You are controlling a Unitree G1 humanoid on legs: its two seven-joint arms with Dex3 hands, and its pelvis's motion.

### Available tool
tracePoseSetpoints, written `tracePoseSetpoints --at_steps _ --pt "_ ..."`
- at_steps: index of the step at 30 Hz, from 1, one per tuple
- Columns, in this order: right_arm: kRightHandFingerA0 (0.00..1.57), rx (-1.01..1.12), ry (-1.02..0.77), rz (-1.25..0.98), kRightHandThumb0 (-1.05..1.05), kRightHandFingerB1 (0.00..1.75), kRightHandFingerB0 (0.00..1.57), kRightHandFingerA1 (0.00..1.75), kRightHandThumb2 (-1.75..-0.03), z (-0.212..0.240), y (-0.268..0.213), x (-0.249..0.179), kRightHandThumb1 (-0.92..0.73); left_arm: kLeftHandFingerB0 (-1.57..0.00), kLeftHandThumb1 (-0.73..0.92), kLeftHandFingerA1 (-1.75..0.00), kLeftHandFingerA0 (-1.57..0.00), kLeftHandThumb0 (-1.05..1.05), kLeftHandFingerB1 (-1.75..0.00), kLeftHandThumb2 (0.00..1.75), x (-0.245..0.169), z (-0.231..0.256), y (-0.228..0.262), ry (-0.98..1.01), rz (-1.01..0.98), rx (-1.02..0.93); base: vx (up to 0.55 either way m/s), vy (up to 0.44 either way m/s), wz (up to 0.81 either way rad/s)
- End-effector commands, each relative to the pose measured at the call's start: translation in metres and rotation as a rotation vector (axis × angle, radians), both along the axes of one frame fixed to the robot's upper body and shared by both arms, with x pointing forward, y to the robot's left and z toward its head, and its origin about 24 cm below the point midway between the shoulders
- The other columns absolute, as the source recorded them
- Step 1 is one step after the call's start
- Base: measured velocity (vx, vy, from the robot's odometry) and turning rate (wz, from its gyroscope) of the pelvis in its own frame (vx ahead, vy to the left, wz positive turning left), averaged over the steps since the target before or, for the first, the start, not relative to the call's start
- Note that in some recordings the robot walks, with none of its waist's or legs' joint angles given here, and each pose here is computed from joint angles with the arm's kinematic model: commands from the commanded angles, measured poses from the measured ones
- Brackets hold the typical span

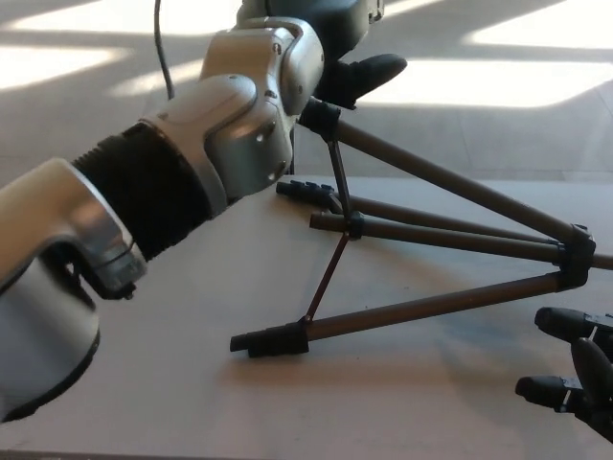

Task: Use both hands of the robot to pick up the tripod lying in the middle of the desk and make it stand upright on the desk

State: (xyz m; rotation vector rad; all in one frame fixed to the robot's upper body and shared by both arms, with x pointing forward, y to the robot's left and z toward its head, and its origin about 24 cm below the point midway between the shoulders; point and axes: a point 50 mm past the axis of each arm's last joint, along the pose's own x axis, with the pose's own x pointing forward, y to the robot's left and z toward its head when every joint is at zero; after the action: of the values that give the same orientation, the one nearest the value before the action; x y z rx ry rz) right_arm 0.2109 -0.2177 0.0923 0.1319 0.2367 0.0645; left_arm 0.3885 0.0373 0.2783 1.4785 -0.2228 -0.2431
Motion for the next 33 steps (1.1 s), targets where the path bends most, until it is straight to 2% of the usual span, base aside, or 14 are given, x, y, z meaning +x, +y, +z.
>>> tracePoseSetpoints --at_steps 1,2,4,5,12,14,15,19,22,27,28,31,32,33 --pt "0.69 -0.077 0.009 0.089 -0.74 0.51 0.64 0.78 -0.61 -0.003 0.002 -0.003 -0.69 -0.09 0.74 -0.40 0.00 -0.94 -0.35 0.63 -0.020 0.020 -0.057 -0.401 -0.294 0.487 0.00 0.000 0.00" --pt "0.69 -0.082 0.007 0.092 -0.76 0.51 0.64 0.79 -0.61 -0.003 0.003 -0.002 -0.69 -0.13 0.59 -0.26 -0.02 -0.95 -0.37 1.02 -0.020 0.016 -0.056 -0.390 -0.297 0.492 0.00 0.000 0.00" --pt "0.69 -0.069 0.015 0.095 -0.76 0.52 0.64 0.77 -0.61 -0.005 0.004 -0.002 -0.68 -0.14 0.59 -0.21 -0.04 -0.94 -0.33 1.01 -0.018 -0.006 -0.060 -0.333 -0.309 0.505 0.00 0.000 0.00" --pt "0.69 -0.087 0.005 0.104 -0.75 0.51 0.62 0.78 -0.61 -0.005 0.004 -0.002 -0.69 -0.15 0.73 -0.29 -0.03 -0.91 -0.27 0.63 -0.019 -0.021 -0.065 -0.300 -0.314 0.526 0.00 0.000 0.00" --pt "0.68 -0.061 0.012 0.086 -0.71 0.53 0.63 0.80 -0.61 -0.007 0.009 0.001 -0.68 -0.12 0.71 -0.30 -0.02 -0.89 -0.27 0.61 -0.021 -0.046 -0.067 -0.214 -0.315 0.506 0.00 0.000 0.00" --pt "0.72 -0.047 0.023 0.041 -0.71 0.52 0.63 0.77 -0.60 -0.006 0.009 0.002 -0.64 -0.10 0.71 -0.32 0.00 -0.90 -0.28 0.62 -0.020 -0.049 -0.065 -0.214 -0.307 0.523 0.00 0.000 0.00" --pt "0.72 -0.042 0.029 0.031 -0.72 0.52 0.63 0.77 -0.60 -0.006 0.008 0.003 -0.64 -0.10 0.55 -0.16 -0.01 -0.86 -0.26 1.01 -0.020 -0.050 -0.064 -0.206 -0.304 0.535 0.00 0.000 0.00" --pt "0.65 -0.083 0.061 0.022 -0.73 0.50 0.55 0.81 -0.60 -0.004 0.006 0.006 -0.66 -0.04 0.58 -0.16 -0.01 -0.93 -0.24 1.01 -0.017 -0.058 -0.053 -0.172 -0.295 0.517 0.00 0.000 0.00" --pt "0.60 -0.110 0.146 -0.068 -0.51 0.59 0.60 0.85 -0.59 -0.008 0.005 0.009 -0.62 -0.10 0.56 -0.15 -0.03 -0.91 -0.16 1.01 -0.014 -0.061 -0.051 -0.148 -0.274 0.502 0.00 0.000 0.00" --pt "0.57 -0.114 0.171 -0.089 -0.51 0.65 0.50 0.94 -0.59 -0.009 0.010 0.010 -0.63 0.00 0.50 -0.20 0.00 -0.85 -0.21 0.99 -0.010 -0.066 -0.040 -0.138 -0.256 0.540 0.00 0.000 0.00" --pt "0.56 -0.126 0.168 -0.101 -0.53 0.61 0.49 0.90 -0.59 -0.009 0.012 0.008 -0.62 -0.12 0.60 -0.07 -0.01 -1.00 -0.07 1.02 -0.005 -0.069 -0.034 -0.140 -0.236 0.575 0.00 0.000 0.00" --pt "0.56 -0.133 0.174 -0.102 -0.53 0.61 0.49 0.90 -0.59 -0.010 0.013 0.006 -0.62 -0.12 0.60 -0.07 -0.01 -1.00 -0.07 1.02 -0.005 -0.070 -0.031 -0.140 -0.227 0.603 0.00 0.000 0.00" --pt "0.55 -0.135 0.175 -0.100 -0.53 0.61 0.48 0.88 -0.59 -0.010 0.014 0.006 -0.62 0.00 0.71 -0.21 0.00 -0.97 -0.30 0.61 -0.003 -0.071 -0.029 -0.153 -0.216 0.626 0.00 0.000 0.00" --pt "0.55 -0.137 0.175 -0.099 -0.53 0.61 0.48 0.88 -0.59 -0.009 0.014 0.006 -0.62 0.00 0.71 -0.21 0.00 -0.97 -0.30 0.61 -0.002 -0.072 -0.028 -0.159 -0.211 0.636 0.00 0.000 0.00"
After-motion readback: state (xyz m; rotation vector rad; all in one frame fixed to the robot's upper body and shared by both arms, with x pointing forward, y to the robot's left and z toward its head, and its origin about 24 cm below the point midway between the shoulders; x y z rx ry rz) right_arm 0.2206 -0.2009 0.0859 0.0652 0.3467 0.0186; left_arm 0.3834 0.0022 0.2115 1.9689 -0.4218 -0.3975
